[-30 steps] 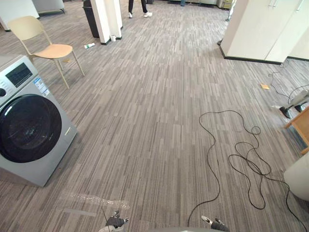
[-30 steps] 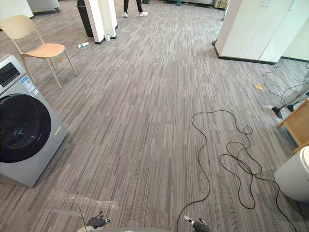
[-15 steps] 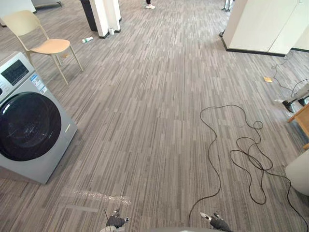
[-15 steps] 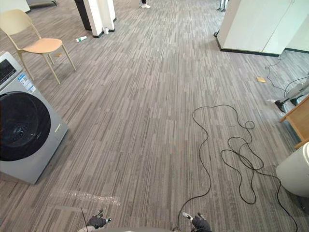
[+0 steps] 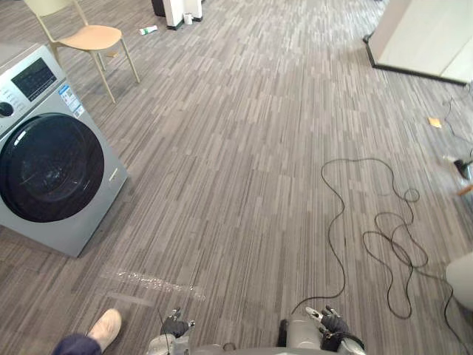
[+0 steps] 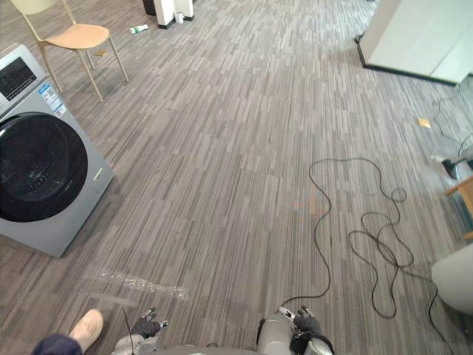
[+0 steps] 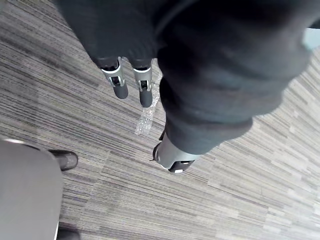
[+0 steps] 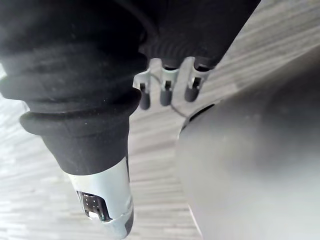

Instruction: Organize washtable

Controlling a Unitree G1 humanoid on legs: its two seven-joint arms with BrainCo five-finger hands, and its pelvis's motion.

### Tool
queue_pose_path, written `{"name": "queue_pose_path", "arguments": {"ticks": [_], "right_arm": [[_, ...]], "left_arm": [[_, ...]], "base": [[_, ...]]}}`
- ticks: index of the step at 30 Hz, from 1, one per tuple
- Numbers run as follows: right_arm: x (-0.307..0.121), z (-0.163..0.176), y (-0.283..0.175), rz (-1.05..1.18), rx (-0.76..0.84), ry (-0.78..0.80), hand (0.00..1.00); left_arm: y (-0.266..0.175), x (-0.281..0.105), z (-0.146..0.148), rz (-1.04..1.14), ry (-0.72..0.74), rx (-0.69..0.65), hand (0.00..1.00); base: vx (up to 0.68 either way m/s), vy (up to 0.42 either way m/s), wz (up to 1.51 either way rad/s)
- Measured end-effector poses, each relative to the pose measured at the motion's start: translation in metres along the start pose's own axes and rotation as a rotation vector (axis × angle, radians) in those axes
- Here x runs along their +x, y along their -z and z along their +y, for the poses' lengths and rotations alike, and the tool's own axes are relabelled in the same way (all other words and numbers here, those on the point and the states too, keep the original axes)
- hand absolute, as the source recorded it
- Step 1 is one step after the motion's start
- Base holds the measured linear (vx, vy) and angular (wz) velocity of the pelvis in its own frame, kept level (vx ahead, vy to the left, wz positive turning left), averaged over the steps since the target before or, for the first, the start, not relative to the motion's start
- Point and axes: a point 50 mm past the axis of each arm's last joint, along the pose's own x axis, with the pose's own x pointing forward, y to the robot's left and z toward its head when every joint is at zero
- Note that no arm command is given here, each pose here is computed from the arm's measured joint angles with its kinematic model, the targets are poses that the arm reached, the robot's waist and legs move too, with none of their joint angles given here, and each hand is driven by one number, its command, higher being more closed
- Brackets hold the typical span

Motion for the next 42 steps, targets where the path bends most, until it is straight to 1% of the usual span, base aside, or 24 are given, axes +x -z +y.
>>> {"name": "queue_pose_path", "arguments": {"ticks": [2, 5, 7, 8, 10, 13, 16, 18, 20, 22, 24, 26, 29, 31, 34, 38, 39, 40, 42], "right_arm": [[0.000, 0.002, -0.001, -0.005, 0.028, -0.001, 0.00], [-0.001, -0.006, -0.002, -0.018, 0.087, 0.030, 0.00], [-0.002, -0.012, -0.003, -0.027, 0.124, 0.052, 0.00], [-0.001, -0.011, -0.007, -0.041, 0.125, 0.049, 0.00], [-0.001, -0.012, -0.009, -0.044, 0.109, 0.048, 0.00], [0.000, -0.006, -0.005, -0.016, 0.060, 0.022, 0.00], [0.001, 0.001, -0.003, 0.003, 0.025, -0.003, 0.00], [0.002, 0.004, -0.004, 0.004, 0.027, -0.007, 0.00], [0.002, 0.003, -0.006, -0.002, 0.025, -0.007, 0.00], [-0.001, -0.007, 0.003, 0.022, 0.020, 0.018, 0.00], [-0.002, -0.004, 0.008, 0.039, 0.016, 0.009, 0.00], [-0.004, 0.001, 0.018, 0.070, 0.015, 0.000, 0.00], [-0.011, -0.005, 0.038, 0.133, 0.005, 0.019, 0.00], [-0.011, -0.009, 0.038, 0.128, 0.030, 0.030, 0.00], [-0.012, -0.016, 0.035, 0.098, 0.057, 0.044, 0.00], [-0.012, -0.019, 0.030, 0.081, 0.072, 0.055, 0.00], [-0.013, -0.022, 0.032, 0.087, 0.067, 0.062, 0.00], [-0.022, -0.043, 0.052, 0.183, -0.041, 0.095, 0.00], [-0.022, -0.043, 0.052, 0.183, -0.041, 0.095, 0.00]], "left_arm": [[-0.001, 0.000, -0.002, -0.002, 0.009, 0.012, 0.00], [0.006, -0.002, -0.007, 0.017, 0.025, 0.030, 0.00], [0.008, -0.002, -0.009, 0.025, 0.013, -0.030, 0.00], [0.010, -0.003, -0.011, 0.034, 0.001, -0.094, 0.00], [0.011, -0.003, -0.015, 0.043, 0.001, -0.144, 0.00], [-0.002, -0.001, -0.014, -0.005, 0.015, -0.135, 0.00], [-0.020, 0.000, -0.014, -0.099, 0.019, -0.147, 0.00], [-0.031, 0.001, -0.016, -0.142, 0.017, -0.152, 0.00], [-0.034, 0.001, -0.020, -0.160, 0.028, -0.129, 0.00], [-0.027, -0.001, -0.030, -0.144, 0.052, -0.098, 0.00], [-0.032, 0.001, -0.030, -0.156, 0.056, -0.071, 0.00], [-0.036, 0.002, -0.022, -0.168, 0.043, -0.048, 0.00], [-0.021, 0.000, -0.013, -0.114, 0.019, -0.043, 0.00], [-0.015, 0.000, -0.010, -0.090, 0.011, -0.049, 0.00], [-0.003, -0.001, -0.011, -0.030, 0.023, -0.008, 0.00], [-0.001, -0.001, -0.013, -0.016, 0.028, -0.008, 0.00], [0.000, -0.001, -0.012, -0.014, 0.029, -0.002, 0.00], [0.021, -0.006, -0.014, 0.058, 0.002, -0.085, 0.00], [0.021, -0.006, -0.014, 0.058, 0.001, -0.085, 0.00]], "base": [[0.52, -0.119, 0.17], [0.62, -0.221, 0.59], [0.76, -0.346, 0.10], [0.96, -0.411, -0.41], [0.83, -0.286, -0.73], [0.68, -0.199, -0.92], [0.73, -0.081, -0.80], [0.65, 0.109, -0.75], [0.58, 0.165, -0.61], [0.69, 0.278, -0.71], [0.71, 0.333, -0.43], [0.67, 0.342, 0.03], [0.70, 0.314, 0.28], [0.44, 0.188, 0.29], [0.35, 0.115, 0.34], [0.29, -0.033, 0.70], [0.22, -0.086, 0.53], [0.16, -0.059, 0.43], [0.00, 0.000, 0.00]]}}
